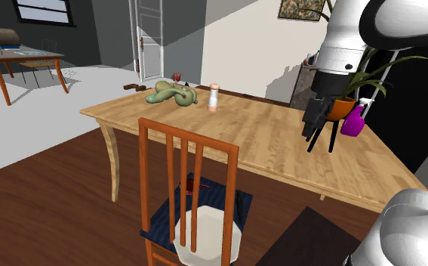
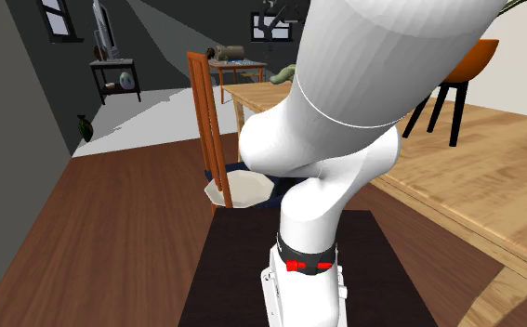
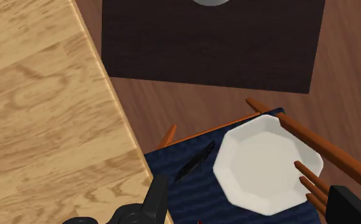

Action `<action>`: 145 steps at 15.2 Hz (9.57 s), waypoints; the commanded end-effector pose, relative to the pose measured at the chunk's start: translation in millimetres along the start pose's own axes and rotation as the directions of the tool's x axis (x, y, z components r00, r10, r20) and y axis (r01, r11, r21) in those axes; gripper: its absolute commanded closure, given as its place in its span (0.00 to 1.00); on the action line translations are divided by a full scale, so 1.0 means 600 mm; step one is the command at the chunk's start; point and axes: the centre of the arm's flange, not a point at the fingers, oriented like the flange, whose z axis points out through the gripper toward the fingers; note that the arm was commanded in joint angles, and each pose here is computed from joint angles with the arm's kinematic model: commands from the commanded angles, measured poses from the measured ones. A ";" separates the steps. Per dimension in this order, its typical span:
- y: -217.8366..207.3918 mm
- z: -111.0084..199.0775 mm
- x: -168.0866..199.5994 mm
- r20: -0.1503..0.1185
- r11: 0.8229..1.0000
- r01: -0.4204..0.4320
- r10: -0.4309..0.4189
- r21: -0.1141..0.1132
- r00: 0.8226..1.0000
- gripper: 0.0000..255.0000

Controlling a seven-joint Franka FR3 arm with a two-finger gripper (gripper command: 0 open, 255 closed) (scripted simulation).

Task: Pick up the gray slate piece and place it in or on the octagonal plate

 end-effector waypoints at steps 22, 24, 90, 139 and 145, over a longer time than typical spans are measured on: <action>0.033 0.415 0.195 -0.005 0.904 -0.426 0.426 0.045 0.905 0.00; 0.040 0.455 0.213 -0.005 0.885 -0.463 0.464 0.050 0.886 0.00; 0.127 0.770 0.343 0.020 0.722 -0.688 0.689 0.078 0.725 1.00; 0.068 0.764 0.318 -0.022 0.726 -0.688 0.688 0.025 0.725 0.00; 0.079 0.766 0.333 -0.022 0.725 -0.688 0.688 0.025 0.725 1.00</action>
